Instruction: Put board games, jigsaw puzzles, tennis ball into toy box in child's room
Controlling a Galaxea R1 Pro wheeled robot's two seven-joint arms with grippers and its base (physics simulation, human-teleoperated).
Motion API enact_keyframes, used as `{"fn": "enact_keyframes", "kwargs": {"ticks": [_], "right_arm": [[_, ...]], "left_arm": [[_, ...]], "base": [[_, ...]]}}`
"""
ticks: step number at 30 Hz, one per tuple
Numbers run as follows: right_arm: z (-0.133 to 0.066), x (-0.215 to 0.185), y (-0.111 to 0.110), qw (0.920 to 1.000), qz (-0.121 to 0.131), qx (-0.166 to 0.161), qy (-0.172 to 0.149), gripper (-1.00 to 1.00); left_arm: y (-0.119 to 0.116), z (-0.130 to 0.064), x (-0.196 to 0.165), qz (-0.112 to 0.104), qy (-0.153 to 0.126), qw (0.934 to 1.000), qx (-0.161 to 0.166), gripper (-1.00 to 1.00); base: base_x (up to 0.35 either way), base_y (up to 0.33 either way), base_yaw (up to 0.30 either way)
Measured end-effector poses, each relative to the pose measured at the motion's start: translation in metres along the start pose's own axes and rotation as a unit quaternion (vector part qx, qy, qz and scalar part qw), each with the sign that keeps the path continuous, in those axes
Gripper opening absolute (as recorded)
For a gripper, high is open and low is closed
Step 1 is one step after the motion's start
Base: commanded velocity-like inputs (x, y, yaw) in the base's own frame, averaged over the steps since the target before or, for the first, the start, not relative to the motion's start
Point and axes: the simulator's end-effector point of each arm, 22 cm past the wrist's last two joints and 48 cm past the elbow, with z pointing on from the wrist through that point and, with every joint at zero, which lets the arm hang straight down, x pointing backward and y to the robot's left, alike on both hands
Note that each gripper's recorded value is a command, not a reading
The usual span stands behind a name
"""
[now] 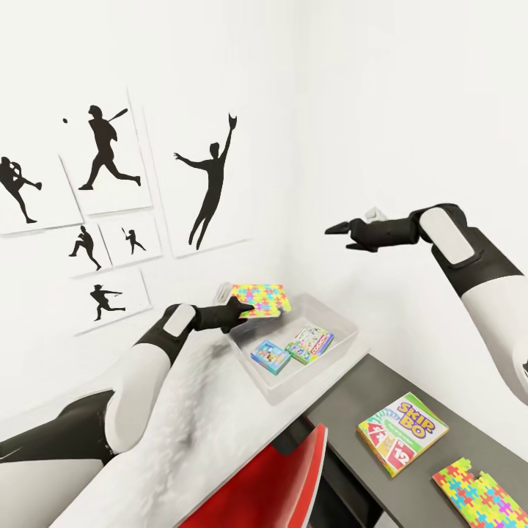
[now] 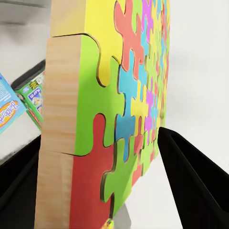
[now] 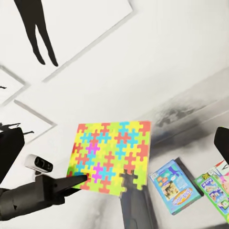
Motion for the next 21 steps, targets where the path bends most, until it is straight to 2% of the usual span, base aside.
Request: {"fn": "enact_keyframes", "kwargs": {"ticks": [8, 12, 21], "right_arm": [[-0.004, -0.007, 0.022, 0.9995, -0.023, -0.017, -0.009, 1.0], [-0.004, -0.008, 0.027, 0.9993, -0.027, -0.021, -0.011, 1.0], [-0.004, -0.008, 0.029, 0.9993, -0.029, -0.023, -0.011, 1.0]], "left_arm": [[-0.011, 0.011, 0.016, 0.0, 0.013, 0.9999, 0.006, -1.0], [-0.011, 0.016, 0.026, -0.001, 0.022, 0.9998, 0.004, -1.0], [0.01, 0.025, 0.044, 0.008, 0.035, 0.9991, -0.023, -1.0]], "base": [[0.0, 0.0, 0.0], [0.0, 0.0, 0.0], [0.0, 0.0, 0.0]]}}
